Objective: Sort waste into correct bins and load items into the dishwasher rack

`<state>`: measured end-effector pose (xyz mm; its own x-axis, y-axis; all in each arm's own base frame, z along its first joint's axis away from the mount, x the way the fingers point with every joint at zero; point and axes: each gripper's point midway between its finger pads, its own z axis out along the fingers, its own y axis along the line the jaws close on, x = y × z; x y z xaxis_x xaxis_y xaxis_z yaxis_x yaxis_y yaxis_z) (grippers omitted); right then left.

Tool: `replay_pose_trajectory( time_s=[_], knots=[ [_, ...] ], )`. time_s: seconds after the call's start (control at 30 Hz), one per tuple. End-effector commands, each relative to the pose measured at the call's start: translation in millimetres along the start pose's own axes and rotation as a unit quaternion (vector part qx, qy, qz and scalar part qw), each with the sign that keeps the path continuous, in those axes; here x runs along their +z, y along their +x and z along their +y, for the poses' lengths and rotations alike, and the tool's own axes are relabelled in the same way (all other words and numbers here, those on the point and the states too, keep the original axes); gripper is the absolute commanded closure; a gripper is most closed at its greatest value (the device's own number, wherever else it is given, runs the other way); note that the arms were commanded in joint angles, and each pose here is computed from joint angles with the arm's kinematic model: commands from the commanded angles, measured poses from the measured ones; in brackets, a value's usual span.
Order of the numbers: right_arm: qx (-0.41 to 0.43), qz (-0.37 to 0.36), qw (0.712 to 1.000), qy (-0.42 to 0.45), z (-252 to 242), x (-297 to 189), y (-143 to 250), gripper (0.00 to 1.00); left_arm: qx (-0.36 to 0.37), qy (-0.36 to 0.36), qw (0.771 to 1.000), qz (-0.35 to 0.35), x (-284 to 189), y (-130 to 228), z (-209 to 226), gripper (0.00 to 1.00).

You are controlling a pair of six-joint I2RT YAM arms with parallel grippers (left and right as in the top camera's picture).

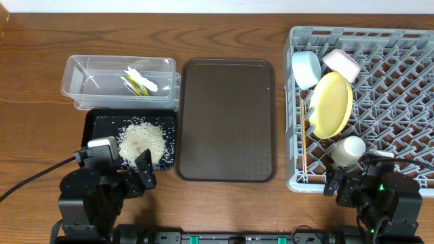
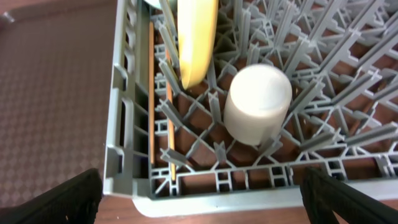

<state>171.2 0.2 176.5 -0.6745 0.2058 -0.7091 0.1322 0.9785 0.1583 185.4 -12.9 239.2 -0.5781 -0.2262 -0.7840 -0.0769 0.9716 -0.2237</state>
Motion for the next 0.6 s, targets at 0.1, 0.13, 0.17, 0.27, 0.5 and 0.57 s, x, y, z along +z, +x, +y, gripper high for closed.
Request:
replay_pose_trajectory(
  time_s=[0.1, 0.13, 0.17, 0.27, 0.5, 0.57],
  knots=[
    [0.005, 0.009, 1.000, 0.017, -6.6, 0.7, 7.5, 0.01, 0.011, 0.003, 1.000, 0.002, 1.1, 2.1, -0.7, 0.01],
    [0.005, -0.001, 1.000, 0.015, -6.1, 0.4, 5.0, 0.01, 0.011, 0.003, 1.000, 0.002, 1.1, 2.1, -0.7, 0.01],
    [0.004, -0.018, 1.000, 0.012, -5.2, 0.8, -0.3, 0.01, 0.011, 0.003, 1.000, 0.002, 1.1, 2.1, -0.7, 0.01],
    [-0.015, -0.082, 0.996, 0.001, -2.2, 2.2, -17.0, 0.01, 0.011, 0.003, 1.000, 0.002, 1.1, 2.1, -0.7, 0.01],
    [-0.042, -0.242, 0.969, -0.031, 6.8, 20.3, -44.6, 0.01, 0.011, 0.003, 1.000, 0.002, 1.1, 2.1, -0.7, 0.01],
    [-0.054, -0.275, 0.959, -0.040, 10.8, 23.3, -49.7, 0.01, 0.011, 0.003, 1.000, 0.002, 1.1, 2.1, -0.7, 0.01]
  ],
)
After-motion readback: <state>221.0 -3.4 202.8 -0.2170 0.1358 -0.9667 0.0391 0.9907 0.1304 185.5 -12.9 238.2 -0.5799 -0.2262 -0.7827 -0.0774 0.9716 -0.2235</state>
